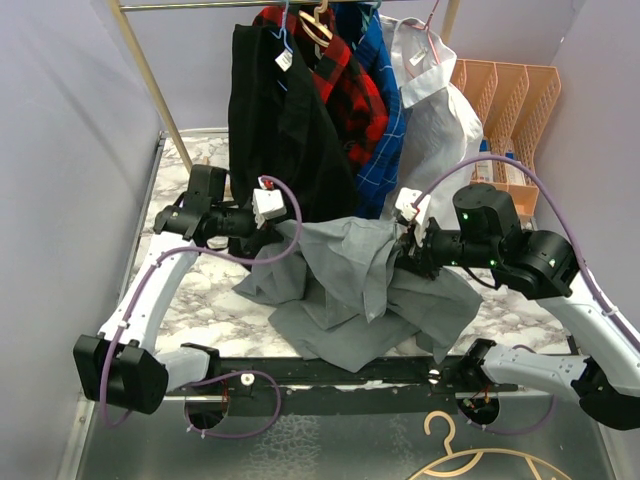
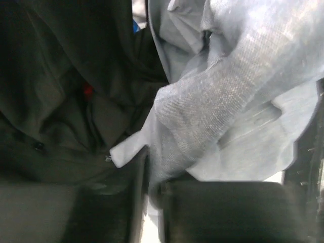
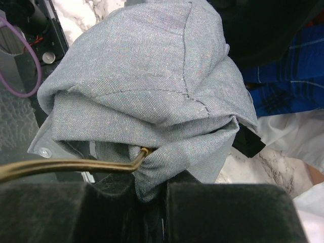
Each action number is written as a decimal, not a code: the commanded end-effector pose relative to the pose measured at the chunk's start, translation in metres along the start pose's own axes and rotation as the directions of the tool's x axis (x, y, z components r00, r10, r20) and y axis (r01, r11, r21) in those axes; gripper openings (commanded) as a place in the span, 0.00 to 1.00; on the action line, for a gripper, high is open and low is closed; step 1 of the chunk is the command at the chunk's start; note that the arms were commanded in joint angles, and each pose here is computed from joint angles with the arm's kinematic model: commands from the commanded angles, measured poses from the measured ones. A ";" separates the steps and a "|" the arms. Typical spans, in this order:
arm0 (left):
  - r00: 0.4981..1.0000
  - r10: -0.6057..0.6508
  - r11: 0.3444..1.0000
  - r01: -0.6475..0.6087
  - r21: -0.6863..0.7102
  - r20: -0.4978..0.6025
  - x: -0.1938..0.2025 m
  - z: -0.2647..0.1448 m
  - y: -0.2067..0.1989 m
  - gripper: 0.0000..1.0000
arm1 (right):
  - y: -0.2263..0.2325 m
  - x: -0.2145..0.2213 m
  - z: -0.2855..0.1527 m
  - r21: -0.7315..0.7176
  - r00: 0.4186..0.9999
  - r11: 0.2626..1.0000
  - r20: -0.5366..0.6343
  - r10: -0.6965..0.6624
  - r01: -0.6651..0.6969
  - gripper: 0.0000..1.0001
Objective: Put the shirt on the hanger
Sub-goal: Hang the shirt on the hanger.
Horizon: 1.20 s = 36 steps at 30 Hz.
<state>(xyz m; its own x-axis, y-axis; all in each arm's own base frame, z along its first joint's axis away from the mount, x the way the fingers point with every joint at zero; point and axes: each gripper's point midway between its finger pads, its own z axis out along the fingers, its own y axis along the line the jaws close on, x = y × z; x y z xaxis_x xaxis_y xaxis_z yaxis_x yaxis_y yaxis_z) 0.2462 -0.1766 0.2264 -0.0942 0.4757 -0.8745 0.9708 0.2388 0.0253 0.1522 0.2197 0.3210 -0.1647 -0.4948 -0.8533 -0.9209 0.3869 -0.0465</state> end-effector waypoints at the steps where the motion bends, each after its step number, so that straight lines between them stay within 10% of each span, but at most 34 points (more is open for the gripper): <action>1: 0.999 0.041 0.996 -0.040 -0.081 0.014 -0.011 0.001 0.028 0.00 | 0.005 -0.024 -0.008 -0.018 0.994 1.000 0.109 -0.008 0.011 0.01; 17: 0.863 0.384 0.880 -0.450 -0.155 -0.327 -0.006 -0.063 0.052 0.00 | 0.005 0.029 0.007 -0.022 0.995 1.000 -0.094 0.020 -0.022 0.01; 36: 0.885 0.312 0.866 -0.414 -0.280 -0.344 -0.016 -0.103 0.151 0.00 | 0.023 0.020 0.001 -0.119 0.998 0.993 -0.059 0.017 -0.024 0.01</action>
<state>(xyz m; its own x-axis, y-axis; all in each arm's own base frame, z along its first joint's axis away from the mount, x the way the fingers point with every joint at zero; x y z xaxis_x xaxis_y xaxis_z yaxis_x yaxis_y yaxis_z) 0.3512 -0.0838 0.2717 0.1093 0.7504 -0.6519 0.8797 0.2323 0.4149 0.1562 0.2346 0.3078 -0.1549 -0.4944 -0.8553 -0.9373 0.3472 -0.0309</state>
